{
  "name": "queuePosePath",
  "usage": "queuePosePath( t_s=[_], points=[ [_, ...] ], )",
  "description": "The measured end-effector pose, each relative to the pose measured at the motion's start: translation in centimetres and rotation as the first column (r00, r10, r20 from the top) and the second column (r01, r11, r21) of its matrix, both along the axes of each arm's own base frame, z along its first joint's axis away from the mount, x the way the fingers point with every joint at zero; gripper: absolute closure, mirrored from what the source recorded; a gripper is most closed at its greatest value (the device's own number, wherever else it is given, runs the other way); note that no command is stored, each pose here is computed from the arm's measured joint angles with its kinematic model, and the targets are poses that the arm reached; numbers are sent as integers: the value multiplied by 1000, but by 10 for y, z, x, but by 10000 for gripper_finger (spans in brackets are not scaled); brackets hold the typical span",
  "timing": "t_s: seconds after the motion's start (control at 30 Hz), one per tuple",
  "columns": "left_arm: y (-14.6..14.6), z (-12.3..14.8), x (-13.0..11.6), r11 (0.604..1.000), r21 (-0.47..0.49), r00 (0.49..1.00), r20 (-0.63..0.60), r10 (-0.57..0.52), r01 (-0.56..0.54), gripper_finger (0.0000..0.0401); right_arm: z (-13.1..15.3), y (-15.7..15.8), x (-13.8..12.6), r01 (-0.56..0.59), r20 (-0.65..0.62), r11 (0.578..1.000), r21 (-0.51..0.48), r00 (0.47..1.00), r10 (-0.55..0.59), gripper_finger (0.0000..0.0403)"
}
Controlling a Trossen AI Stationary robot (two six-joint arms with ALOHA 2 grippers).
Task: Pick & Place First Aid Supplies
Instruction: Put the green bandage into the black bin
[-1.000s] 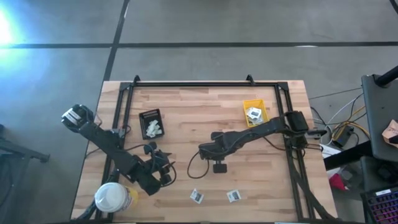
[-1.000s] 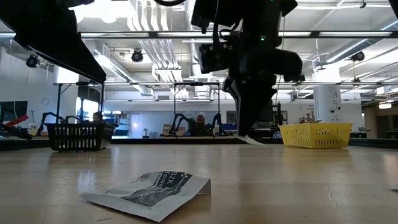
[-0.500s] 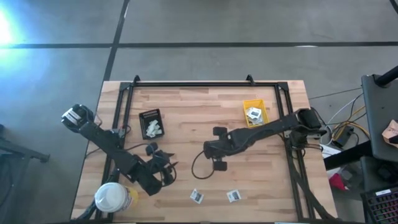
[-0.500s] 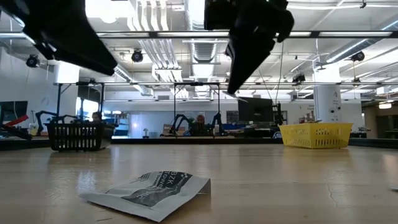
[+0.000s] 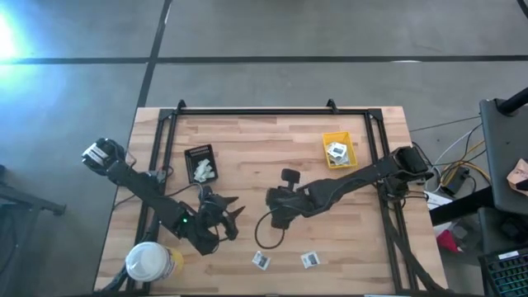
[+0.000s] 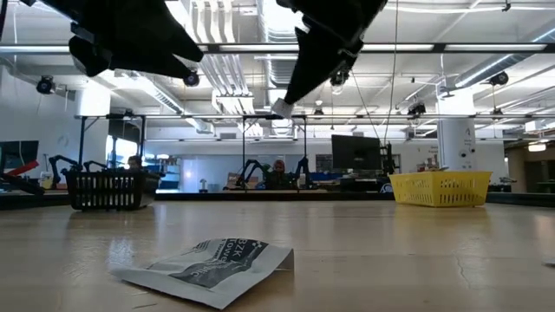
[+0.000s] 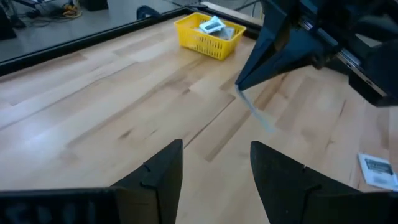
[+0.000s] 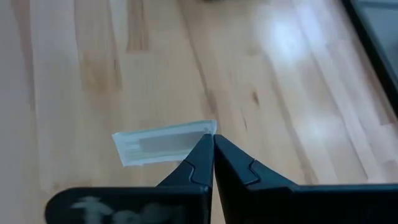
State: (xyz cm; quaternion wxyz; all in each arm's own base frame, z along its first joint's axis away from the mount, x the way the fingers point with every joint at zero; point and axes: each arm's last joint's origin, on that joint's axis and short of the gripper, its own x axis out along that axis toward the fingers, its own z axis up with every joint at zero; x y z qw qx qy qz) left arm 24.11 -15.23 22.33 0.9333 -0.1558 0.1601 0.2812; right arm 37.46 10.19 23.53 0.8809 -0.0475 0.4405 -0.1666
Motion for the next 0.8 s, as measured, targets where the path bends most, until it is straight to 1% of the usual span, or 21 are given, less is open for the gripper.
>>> queuePosePath(
  t_s=[0.27,0.47,0.63,0.8],
  points=[
    [-1,4,5,1000,20,1000,21,-22,22,220,7,8,5,55,142,998,-31,989,-50,394],
    [1,6,8,1000,19,999,35,-17,16,220,12,8,10,103,230,994,-29,969,-94,394],
    [4,7,11,1000,9,999,50,0,-1,220,14,8,12,111,255,993,-34,962,-99,394],
    [8,10,15,1000,-17,996,86,20,-19,220,16,9,14,71,263,995,-74,964,-49,394]
  ],
)
